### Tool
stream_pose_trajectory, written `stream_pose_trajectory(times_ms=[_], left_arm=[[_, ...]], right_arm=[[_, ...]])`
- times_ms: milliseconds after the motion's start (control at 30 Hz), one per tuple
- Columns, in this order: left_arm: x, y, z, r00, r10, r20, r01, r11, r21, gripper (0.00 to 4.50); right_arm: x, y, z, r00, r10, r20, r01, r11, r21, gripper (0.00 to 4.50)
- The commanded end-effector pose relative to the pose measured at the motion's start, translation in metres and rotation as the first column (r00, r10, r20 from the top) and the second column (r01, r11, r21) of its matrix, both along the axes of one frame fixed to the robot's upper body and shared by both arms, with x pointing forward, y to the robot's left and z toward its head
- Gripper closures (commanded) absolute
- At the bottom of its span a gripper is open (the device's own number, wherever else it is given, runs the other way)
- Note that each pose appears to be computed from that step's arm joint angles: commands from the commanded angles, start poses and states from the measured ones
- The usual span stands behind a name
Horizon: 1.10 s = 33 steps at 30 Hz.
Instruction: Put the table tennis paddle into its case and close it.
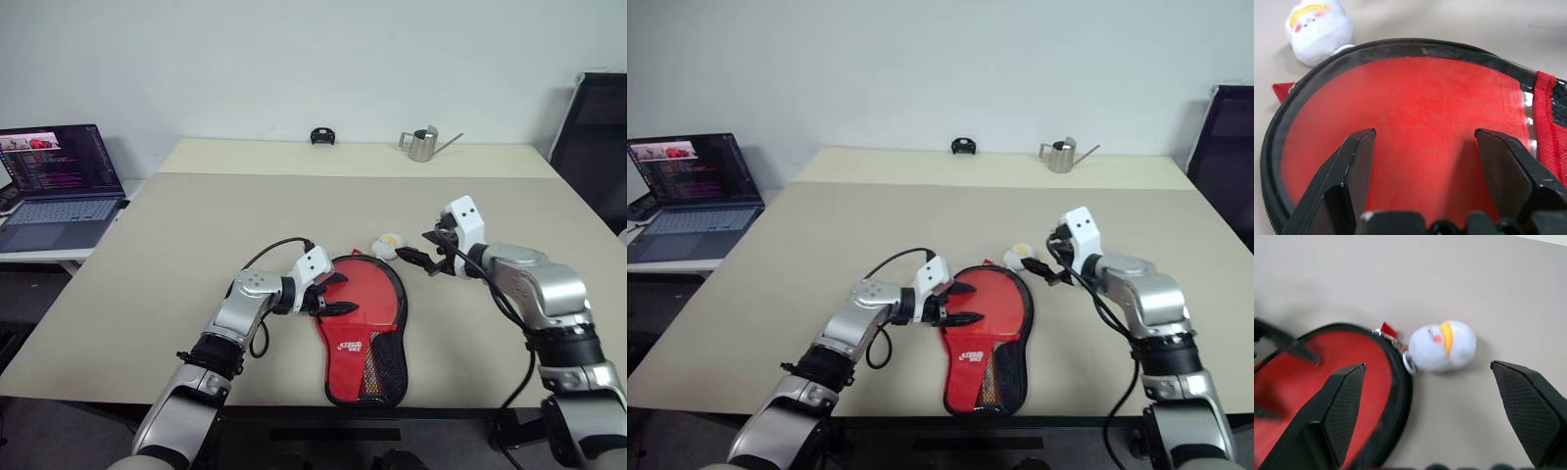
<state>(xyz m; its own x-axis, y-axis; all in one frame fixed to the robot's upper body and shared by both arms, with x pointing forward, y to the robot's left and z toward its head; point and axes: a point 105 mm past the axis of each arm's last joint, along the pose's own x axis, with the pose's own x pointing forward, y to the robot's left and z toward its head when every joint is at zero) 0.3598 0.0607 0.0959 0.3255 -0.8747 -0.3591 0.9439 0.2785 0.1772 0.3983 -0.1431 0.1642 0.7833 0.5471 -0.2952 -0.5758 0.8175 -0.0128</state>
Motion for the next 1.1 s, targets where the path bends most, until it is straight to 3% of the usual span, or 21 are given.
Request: stream_pose_trajectory(times_ms=[33, 233, 367, 533, 833, 933, 1100], left_arm=[[-0.001, -0.005, 0.009, 0.999, -0.017, 0.040, 0.017, 1.000, -0.014, 1.01], [-0.004, -0.004, 0.008, 0.999, -0.015, 0.037, 0.016, 1.000, -0.014, 1.01], [-0.007, -0.004, 0.008, 0.999, -0.014, 0.039, 0.014, 1.000, -0.008, 1.01], [-0.008, -0.002, 0.010, 0.999, -0.005, 0.042, 0.005, 1.000, -0.004, 1.01], [-0.004, -0.002, 0.009, 0.999, -0.002, 0.048, 0.002, 1.000, 0.008, 1.01], [-0.002, -0.004, 0.009, 0.999, -0.009, 0.052, 0.009, 1.000, 0.013, 0.98], [0.001, -0.007, 0.005, 0.999, -0.021, 0.049, 0.019, 0.999, 0.029, 0.98]], right_arm=[[0.025, 0.005, 0.009, 0.997, -0.045, 0.057, 0.044, 0.999, 0.025, 0.00], [0.055, 0.010, -0.001, 0.993, -0.112, 0.043, 0.110, 0.993, 0.050, 0.00], [0.067, 0.010, -0.016, 0.987, -0.157, 0.041, 0.158, 0.987, -0.012, 0.00], [0.068, 0.022, -0.027, 0.991, -0.130, 0.016, 0.131, 0.991, -0.028, 0.00], [0.062, 0.043, -0.038, 0.995, -0.067, -0.076, 0.072, 0.995, 0.065, 0.00], [0.061, 0.043, -0.041, 0.994, -0.075, -0.082, 0.080, 0.995, 0.058, 0.64], [0.061, 0.043, -0.041, 0.994, -0.079, -0.078, 0.084, 0.995, 0.058, 2.40]])
